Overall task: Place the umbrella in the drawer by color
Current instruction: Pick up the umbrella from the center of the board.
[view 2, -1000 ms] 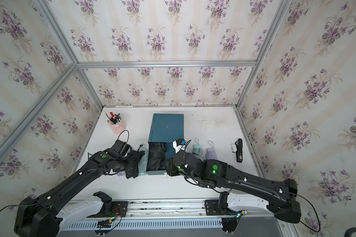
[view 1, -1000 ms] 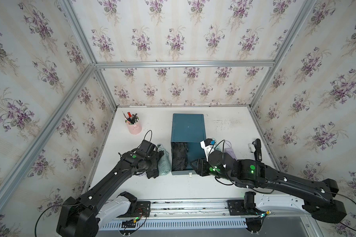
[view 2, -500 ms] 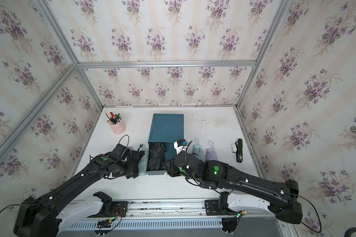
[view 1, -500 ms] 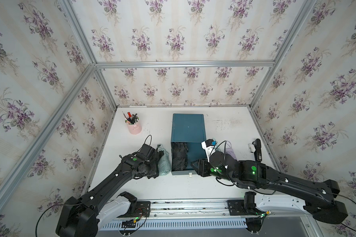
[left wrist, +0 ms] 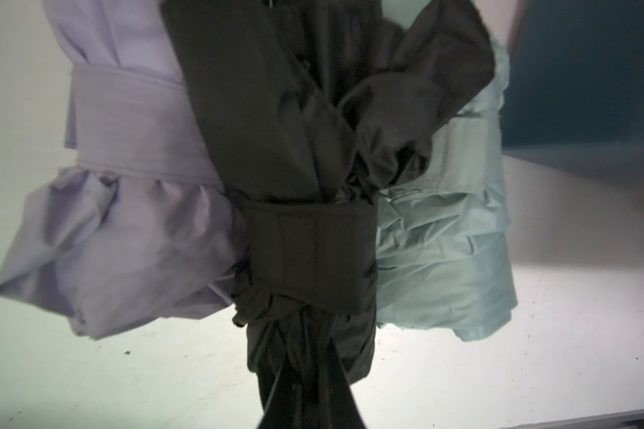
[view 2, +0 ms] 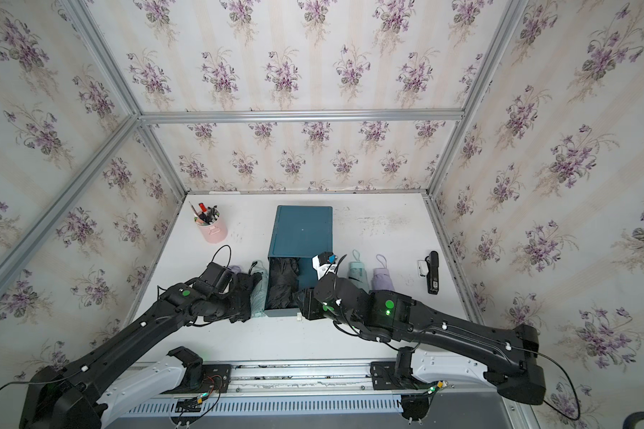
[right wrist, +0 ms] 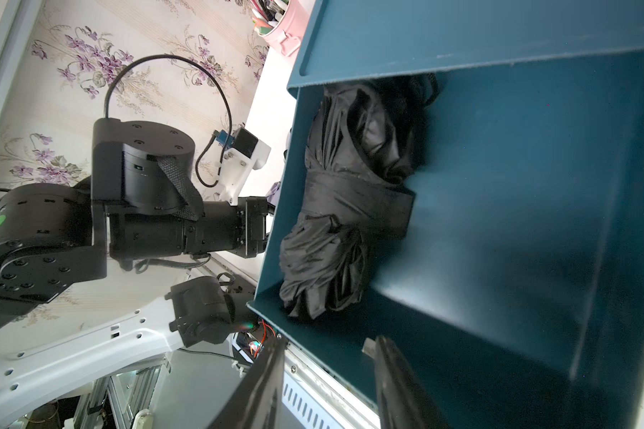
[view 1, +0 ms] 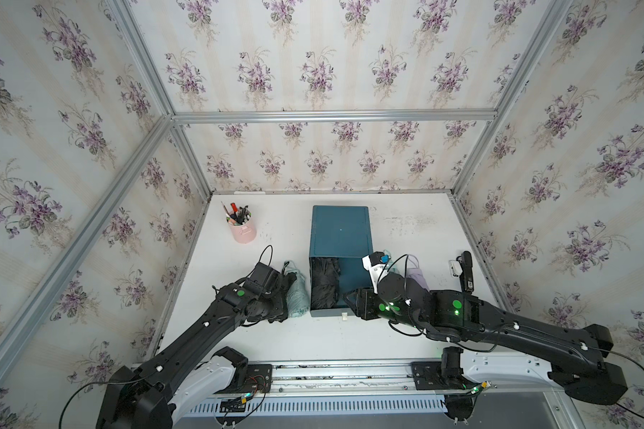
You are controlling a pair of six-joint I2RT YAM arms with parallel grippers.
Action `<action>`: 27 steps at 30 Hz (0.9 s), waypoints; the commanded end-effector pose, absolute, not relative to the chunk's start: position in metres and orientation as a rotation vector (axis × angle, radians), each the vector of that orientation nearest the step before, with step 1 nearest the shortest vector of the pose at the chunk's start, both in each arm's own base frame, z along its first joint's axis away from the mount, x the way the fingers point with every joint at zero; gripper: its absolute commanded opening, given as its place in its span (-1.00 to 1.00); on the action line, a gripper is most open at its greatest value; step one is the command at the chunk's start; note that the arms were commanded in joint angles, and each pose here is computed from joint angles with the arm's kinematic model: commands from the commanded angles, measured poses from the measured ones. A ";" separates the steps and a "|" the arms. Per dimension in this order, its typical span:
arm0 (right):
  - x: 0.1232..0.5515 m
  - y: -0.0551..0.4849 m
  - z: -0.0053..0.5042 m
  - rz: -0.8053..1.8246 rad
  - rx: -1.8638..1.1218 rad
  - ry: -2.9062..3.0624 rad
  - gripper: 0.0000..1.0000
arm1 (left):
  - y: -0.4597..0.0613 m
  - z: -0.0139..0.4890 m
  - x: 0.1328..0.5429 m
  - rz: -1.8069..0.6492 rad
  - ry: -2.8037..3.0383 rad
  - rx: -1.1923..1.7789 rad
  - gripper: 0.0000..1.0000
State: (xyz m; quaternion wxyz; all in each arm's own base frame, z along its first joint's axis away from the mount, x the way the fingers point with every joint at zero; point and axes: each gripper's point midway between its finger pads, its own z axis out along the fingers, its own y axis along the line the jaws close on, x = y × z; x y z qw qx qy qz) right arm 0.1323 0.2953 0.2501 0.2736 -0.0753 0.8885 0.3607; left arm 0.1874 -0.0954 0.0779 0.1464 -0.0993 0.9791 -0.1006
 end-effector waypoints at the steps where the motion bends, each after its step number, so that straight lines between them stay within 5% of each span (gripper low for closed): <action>1: 0.133 0.299 0.260 0.990 -0.221 2.359 -0.12 | -0.096 0.090 0.193 -0.312 2.772 -0.300 -1.00; 8: 0.129 0.317 0.284 1.087 -0.294 2.310 -0.09 | -0.108 0.157 0.198 -0.539 2.554 -0.305 -1.00; 18: 0.115 0.380 0.340 1.352 -0.501 2.167 0.34 | -0.139 0.299 0.186 -1.162 2.033 -0.314 -1.00; 27: 0.132 0.409 0.350 1.340 -0.519 2.143 0.51 | -0.168 0.346 0.163 -1.497 1.889 -0.168 -1.00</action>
